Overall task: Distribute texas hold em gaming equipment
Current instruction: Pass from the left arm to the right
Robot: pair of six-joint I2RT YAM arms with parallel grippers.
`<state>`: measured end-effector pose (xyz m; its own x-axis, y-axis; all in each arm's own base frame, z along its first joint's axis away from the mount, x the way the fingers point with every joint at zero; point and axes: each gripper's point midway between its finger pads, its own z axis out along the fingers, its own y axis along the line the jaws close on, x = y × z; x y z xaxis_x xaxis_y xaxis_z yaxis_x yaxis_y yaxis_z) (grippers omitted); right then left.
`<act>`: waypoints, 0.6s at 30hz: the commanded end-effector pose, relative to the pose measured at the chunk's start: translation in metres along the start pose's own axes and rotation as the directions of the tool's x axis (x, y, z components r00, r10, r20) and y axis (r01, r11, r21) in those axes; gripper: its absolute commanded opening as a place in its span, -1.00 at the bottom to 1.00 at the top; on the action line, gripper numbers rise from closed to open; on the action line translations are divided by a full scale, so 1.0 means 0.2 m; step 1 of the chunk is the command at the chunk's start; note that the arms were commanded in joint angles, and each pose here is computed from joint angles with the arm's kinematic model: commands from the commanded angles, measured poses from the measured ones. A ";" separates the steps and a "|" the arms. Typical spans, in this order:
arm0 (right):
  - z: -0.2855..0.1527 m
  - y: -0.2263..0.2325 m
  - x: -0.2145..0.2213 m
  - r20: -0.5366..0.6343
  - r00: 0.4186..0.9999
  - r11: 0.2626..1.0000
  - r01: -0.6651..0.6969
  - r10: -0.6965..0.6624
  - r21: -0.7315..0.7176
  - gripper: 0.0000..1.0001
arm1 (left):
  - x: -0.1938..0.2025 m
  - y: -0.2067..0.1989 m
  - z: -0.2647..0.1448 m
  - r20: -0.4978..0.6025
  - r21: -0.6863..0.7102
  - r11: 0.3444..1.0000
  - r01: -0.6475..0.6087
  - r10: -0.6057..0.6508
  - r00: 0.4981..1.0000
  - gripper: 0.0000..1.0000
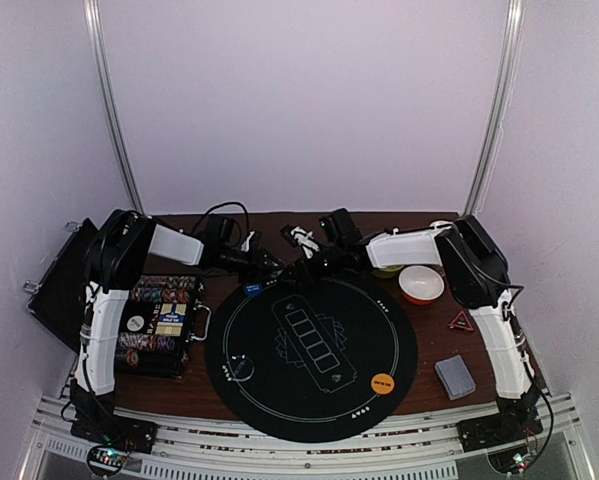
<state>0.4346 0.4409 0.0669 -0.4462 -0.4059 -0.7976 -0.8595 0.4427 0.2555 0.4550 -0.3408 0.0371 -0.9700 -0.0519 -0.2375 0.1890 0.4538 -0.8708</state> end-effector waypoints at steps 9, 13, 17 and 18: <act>-0.16 -0.09 -0.30 0.209 0.846 0.871 -0.484 0.490 -0.086 0.26 | 0.07 0.17 0.02 -0.002 -0.042 0.991 0.125 -0.125 0.992 -0.53; -0.15 -0.09 -0.24 0.221 0.879 0.904 -0.426 0.422 -0.031 0.35 | 0.07 0.17 0.02 0.000 -0.036 0.991 0.125 -0.125 0.992 -0.51; -0.10 -0.16 -0.22 0.227 0.740 0.772 -0.626 0.633 -0.112 0.30 | 0.07 0.17 0.01 0.005 -0.038 0.991 0.127 -0.127 0.992 -0.51; -0.08 -0.20 -0.20 0.223 0.694 0.725 -0.679 0.685 -0.113 0.27 | 0.07 0.17 0.01 0.005 -0.039 0.991 0.130 -0.130 0.992 -0.52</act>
<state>0.4672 0.4242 0.0964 -0.7678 0.0327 -0.6398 -0.5188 0.5541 0.6510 0.4573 -0.3383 0.0373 -0.9745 -0.0933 -0.2042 0.1450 0.4327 -0.8898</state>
